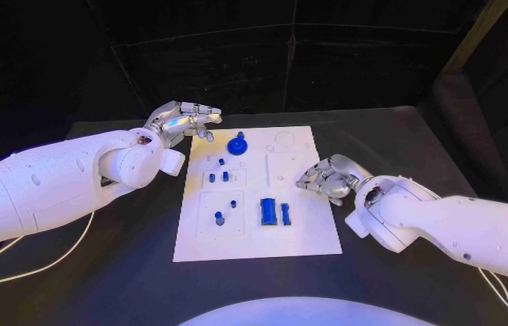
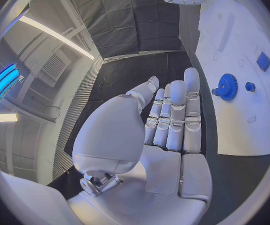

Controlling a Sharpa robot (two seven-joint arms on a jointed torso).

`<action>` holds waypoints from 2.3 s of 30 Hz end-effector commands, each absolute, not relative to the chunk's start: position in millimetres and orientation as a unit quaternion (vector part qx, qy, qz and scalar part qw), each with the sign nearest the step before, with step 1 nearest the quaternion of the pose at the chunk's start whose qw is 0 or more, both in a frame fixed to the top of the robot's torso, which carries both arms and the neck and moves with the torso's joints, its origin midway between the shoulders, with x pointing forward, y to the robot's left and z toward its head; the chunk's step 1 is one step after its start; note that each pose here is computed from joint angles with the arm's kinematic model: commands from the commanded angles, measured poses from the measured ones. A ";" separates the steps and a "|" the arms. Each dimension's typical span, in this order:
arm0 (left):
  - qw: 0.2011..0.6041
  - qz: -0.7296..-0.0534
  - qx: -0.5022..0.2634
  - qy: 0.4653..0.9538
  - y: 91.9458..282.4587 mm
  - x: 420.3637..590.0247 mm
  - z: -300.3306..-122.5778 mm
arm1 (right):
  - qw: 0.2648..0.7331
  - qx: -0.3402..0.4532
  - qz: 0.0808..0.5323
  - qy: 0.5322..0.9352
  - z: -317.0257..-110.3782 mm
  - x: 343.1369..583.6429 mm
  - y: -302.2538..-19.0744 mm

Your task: Assemble the parts on the task board

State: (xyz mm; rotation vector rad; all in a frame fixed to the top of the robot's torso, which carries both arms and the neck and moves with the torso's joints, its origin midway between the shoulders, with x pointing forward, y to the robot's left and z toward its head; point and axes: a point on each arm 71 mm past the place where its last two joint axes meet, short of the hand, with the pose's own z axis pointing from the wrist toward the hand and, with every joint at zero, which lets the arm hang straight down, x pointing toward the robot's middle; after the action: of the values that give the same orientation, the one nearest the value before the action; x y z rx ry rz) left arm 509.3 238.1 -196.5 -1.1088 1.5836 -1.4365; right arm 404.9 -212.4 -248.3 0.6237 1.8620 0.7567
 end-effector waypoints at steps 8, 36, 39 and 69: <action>0.380 -0.555 -0.467 0.574 246.4 520.4 -198.5 | 0.468 0.426 0.474 0.612 -225.4 477.3 -245.4; 0.426 -0.524 -0.504 0.539 234.8 535.8 -234.2 | 0.506 0.441 0.490 0.556 -237.7 532.9 -240.0; 0.436 -0.521 -0.504 0.534 226.8 524.4 -235.4 | 0.504 0.451 0.495 0.545 -236.5 521.9 -230.8; 0.493 -0.507 -0.498 0.502 192.4 461.8 -224.2 | 0.493 0.498 0.507 0.502 -224.2 461.8 -192.4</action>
State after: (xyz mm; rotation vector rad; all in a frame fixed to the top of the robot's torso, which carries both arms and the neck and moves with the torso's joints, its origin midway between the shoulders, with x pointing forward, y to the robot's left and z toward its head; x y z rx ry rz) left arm 461.5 192.1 -228.3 -1.2475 1.2459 -1.2302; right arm 461.6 -191.9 -226.7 1.2164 1.2419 1.2338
